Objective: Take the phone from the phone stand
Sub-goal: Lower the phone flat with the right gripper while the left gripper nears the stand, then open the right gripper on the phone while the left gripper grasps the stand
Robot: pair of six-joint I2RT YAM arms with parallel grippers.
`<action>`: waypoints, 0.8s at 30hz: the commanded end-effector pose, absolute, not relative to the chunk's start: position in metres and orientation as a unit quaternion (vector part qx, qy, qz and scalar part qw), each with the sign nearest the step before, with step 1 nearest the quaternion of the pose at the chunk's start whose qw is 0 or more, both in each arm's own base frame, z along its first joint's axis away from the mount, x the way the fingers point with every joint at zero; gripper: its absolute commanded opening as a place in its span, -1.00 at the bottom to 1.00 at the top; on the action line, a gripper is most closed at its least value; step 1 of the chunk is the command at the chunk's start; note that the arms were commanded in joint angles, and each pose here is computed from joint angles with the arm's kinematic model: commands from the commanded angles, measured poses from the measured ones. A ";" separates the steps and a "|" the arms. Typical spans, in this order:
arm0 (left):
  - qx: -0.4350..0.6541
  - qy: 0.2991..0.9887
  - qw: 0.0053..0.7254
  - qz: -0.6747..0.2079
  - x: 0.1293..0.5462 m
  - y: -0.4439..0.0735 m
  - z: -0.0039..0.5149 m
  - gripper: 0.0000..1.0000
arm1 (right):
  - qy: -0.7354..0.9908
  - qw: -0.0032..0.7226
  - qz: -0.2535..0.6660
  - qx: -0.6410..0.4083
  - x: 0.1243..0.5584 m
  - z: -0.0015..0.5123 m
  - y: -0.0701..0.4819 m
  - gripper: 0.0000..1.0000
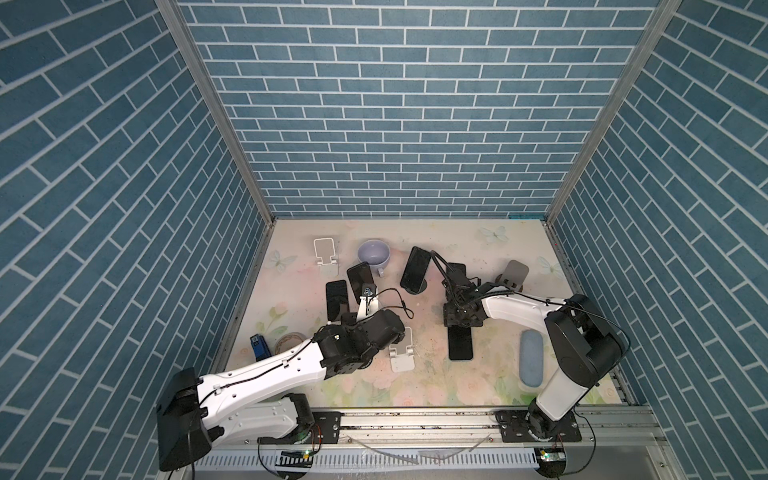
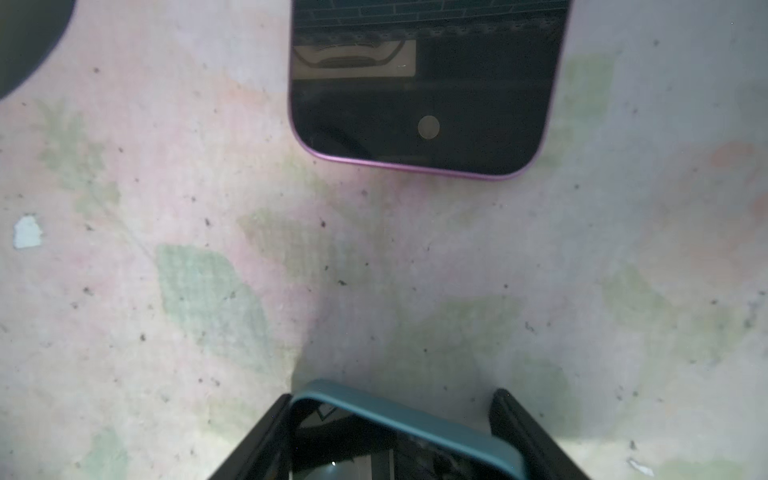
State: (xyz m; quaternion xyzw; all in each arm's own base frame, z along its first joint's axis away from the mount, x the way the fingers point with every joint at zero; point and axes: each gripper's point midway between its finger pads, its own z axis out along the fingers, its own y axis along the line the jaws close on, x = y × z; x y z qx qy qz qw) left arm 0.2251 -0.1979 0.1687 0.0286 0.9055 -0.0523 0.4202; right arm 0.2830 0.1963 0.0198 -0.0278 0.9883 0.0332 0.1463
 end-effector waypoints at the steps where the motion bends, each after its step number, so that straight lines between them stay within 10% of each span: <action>1: 0.020 0.903 0.427 -0.043 0.226 -0.198 0.174 0.99 | 0.992 0.128 0.011 -0.004 0.273 0.003 0.183 0.05; 24: 0.024 0.905 0.423 -0.043 0.223 -0.195 0.167 0.99 | 0.993 0.119 -0.007 0.018 0.271 -0.010 0.177 0.24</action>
